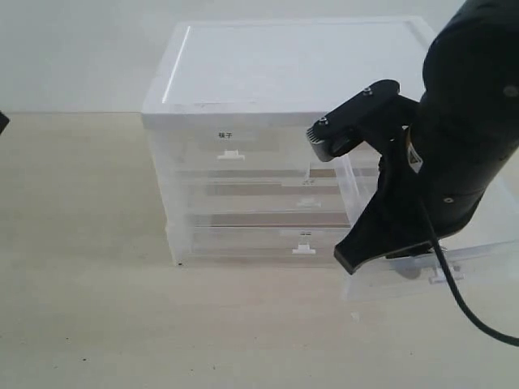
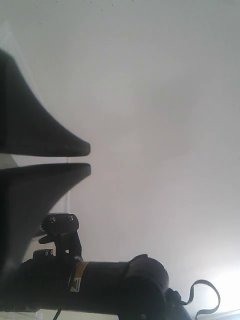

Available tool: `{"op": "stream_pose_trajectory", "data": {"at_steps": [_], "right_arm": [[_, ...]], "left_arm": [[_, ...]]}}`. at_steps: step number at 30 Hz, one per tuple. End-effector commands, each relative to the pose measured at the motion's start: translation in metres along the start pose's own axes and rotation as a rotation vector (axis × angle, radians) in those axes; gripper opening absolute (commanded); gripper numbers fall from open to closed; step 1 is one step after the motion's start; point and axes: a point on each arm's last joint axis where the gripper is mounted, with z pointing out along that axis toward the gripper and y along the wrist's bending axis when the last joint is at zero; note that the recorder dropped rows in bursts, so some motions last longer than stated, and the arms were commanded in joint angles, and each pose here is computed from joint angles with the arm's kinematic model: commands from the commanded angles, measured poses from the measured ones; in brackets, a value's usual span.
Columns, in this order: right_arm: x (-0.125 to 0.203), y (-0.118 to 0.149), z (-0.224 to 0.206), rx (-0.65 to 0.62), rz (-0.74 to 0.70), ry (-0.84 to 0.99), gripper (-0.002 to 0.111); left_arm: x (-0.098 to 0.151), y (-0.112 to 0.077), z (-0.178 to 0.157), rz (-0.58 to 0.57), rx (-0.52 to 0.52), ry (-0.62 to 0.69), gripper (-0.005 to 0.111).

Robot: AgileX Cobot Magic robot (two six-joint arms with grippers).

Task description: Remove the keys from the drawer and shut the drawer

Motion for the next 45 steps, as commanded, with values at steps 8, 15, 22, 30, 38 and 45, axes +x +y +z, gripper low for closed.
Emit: {"op": "stream_pose_trajectory", "data": {"at_steps": [8, 15, 22, 30, 38, 45], "right_arm": [[0.007, -0.017, -0.024, 0.101, -0.042, -0.099, 0.0], [0.013, -0.025, -0.042, 0.115, -0.034, -0.166, 0.0], [0.017, -0.026, -0.068, 0.2, -0.09, -0.265, 0.0], [0.004, -0.028, -0.111, 0.278, -0.088, -0.409, 0.0], [-0.011, -0.033, -0.148, 0.229, -0.046, -0.579, 0.0], [-0.024, -0.022, -0.156, 0.102, -0.045, -0.694, 0.0]], "left_arm": [[0.001, 0.001, -0.001, -0.005, -0.008, 0.005, 0.005], [0.001, 0.001, -0.001, -0.005, -0.008, 0.005, 0.005], [0.001, 0.001, -0.001, -0.005, -0.008, 0.005, 0.005], [0.001, 0.001, -0.001, -0.007, -0.009, 0.003, 0.005], [0.001, 0.002, -0.001, -0.007, -0.011, 0.002, 0.005], [0.001, 0.002, -0.001, -0.007, -0.011, 0.002, 0.005]]}}
